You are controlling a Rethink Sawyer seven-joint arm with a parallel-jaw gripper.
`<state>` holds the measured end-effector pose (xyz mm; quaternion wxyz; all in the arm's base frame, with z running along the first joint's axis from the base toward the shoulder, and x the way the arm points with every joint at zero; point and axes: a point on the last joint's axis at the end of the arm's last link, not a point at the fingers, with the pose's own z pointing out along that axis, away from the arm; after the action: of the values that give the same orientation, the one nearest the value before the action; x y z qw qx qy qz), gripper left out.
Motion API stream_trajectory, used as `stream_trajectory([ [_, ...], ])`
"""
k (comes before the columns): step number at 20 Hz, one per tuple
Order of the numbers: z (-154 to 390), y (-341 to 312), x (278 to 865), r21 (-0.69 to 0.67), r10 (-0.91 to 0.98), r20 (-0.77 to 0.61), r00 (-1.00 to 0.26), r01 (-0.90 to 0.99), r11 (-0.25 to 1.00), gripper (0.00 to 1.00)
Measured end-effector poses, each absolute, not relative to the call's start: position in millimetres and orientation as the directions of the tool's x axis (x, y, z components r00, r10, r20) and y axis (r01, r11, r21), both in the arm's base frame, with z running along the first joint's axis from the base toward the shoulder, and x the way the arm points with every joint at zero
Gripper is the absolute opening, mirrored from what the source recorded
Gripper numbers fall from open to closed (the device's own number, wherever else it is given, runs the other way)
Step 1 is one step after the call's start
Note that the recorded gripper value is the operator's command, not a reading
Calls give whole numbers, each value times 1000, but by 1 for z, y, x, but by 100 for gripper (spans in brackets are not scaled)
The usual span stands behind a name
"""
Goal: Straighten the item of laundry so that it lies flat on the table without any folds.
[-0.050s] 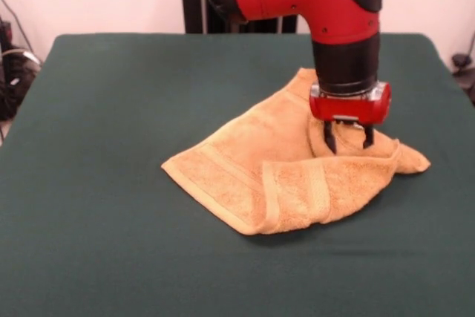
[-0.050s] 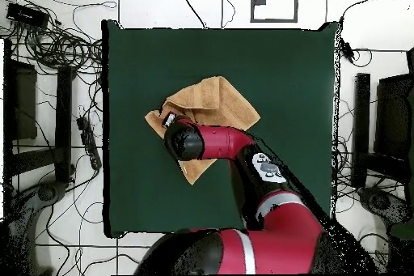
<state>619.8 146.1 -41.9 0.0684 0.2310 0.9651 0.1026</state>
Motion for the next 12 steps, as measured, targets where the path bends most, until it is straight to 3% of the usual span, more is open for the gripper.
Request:
stream_trajectory([
  [12,-41,241,603,217,394,-81,-915,370,903,100],
])
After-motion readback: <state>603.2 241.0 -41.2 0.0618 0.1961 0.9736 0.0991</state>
